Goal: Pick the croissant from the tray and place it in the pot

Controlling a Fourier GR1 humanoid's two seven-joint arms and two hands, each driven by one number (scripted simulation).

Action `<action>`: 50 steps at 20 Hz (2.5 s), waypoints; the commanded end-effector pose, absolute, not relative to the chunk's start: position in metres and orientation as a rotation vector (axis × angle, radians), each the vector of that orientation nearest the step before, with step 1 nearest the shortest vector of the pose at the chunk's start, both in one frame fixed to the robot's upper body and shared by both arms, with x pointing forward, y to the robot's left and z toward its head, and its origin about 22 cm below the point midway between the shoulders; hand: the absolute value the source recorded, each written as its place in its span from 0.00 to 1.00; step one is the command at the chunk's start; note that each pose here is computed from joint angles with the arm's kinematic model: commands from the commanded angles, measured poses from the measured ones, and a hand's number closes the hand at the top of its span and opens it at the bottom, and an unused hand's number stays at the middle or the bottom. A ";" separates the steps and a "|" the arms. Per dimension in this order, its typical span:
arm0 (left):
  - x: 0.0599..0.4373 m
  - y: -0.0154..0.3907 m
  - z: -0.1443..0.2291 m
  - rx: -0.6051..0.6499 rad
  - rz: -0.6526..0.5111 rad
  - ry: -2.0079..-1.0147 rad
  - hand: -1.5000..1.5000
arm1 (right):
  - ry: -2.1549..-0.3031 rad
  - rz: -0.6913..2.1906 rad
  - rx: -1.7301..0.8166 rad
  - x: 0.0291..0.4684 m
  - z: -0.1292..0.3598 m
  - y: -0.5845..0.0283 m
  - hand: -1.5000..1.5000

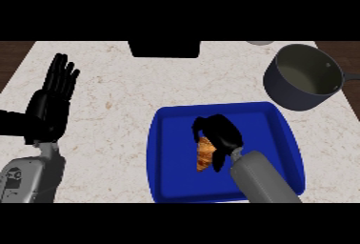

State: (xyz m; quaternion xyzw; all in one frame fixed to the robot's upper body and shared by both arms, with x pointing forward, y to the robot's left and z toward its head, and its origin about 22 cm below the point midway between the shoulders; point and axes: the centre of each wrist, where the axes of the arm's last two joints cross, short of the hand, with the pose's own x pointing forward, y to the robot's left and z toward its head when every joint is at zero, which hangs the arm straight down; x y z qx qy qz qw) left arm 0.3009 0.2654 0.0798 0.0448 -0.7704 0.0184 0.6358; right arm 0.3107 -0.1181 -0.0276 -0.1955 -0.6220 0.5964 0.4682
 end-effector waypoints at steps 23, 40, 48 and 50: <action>0.302 0.278 0.074 0.126 0.066 -1.764 0.50 | -1.776 1.044 -0.980 0.204 0.104 -0.127 1.00; 0.302 0.258 0.092 0.120 0.054 -1.770 0.50 | -1.639 0.616 -1.282 0.263 0.171 -0.324 1.00; 0.301 0.260 0.076 0.099 0.056 -1.789 0.50 | -1.604 0.583 -1.272 0.307 0.167 -0.418 1.00; 0.310 0.273 0.091 0.089 0.041 -1.756 0.50 | -1.609 0.583 -1.291 0.304 0.141 -0.435 1.00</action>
